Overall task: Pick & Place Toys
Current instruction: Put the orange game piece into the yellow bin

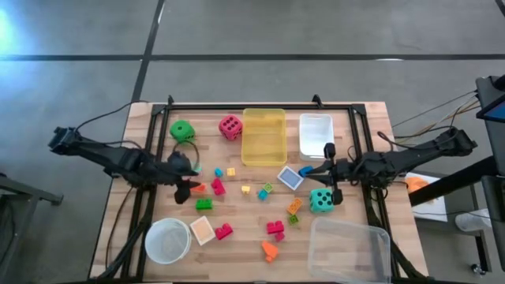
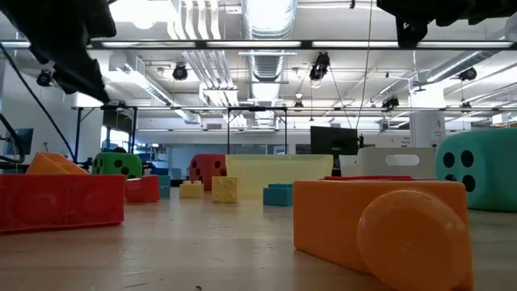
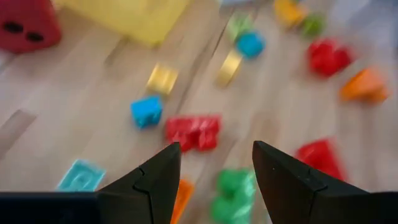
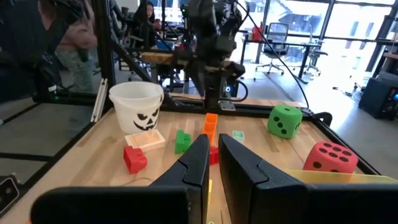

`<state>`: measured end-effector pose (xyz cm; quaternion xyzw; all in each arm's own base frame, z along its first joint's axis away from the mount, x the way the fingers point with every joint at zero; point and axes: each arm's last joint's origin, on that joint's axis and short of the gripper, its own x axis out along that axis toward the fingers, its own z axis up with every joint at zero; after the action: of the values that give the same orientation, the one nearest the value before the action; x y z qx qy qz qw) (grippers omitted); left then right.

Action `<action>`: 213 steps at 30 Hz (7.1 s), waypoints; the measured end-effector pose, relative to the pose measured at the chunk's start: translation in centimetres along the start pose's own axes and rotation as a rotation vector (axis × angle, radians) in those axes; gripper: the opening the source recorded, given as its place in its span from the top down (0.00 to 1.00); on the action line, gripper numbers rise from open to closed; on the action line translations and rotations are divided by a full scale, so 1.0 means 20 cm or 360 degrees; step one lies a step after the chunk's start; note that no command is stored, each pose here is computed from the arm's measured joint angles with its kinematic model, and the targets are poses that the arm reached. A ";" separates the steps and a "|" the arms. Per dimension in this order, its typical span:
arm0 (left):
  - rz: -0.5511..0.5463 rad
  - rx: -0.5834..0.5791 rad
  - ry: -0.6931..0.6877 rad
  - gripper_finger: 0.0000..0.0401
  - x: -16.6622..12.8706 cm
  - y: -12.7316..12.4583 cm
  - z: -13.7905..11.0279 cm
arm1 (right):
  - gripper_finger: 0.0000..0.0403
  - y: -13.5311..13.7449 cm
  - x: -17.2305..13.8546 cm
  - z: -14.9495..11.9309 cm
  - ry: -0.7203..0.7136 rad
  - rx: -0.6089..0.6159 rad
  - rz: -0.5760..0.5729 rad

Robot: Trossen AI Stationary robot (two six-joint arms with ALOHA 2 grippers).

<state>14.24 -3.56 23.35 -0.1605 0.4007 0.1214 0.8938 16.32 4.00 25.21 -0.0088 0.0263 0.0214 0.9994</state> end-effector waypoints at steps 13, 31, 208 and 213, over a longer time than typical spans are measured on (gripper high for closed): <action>0.0422 0.0002 0.0485 0.50 0.06 -0.07 0.07 | 0.92 0.00 0.00 0.00 0.0001 0.0000 0.0001; 0.0976 -0.0780 0.0879 0.50 0.19 -0.07 0.02 | 0.92 0.00 0.00 0.01 -0.0017 0.0010 0.0001; 0.0620 0.0745 0.0445 1.00 1.04 0.36 1.09 | 0.31 0.00 0.17 -0.06 0.0188 0.0182 -0.0358; 0.0612 0.0759 0.0477 1.00 1.06 0.37 1.08 | 0.31 0.00 0.18 -0.07 0.0198 0.0195 -0.0359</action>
<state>40.06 13.30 19.41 0.1155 0.5677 0.1656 0.7981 19.80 4.09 23.62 0.0481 0.0883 -0.0934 0.9905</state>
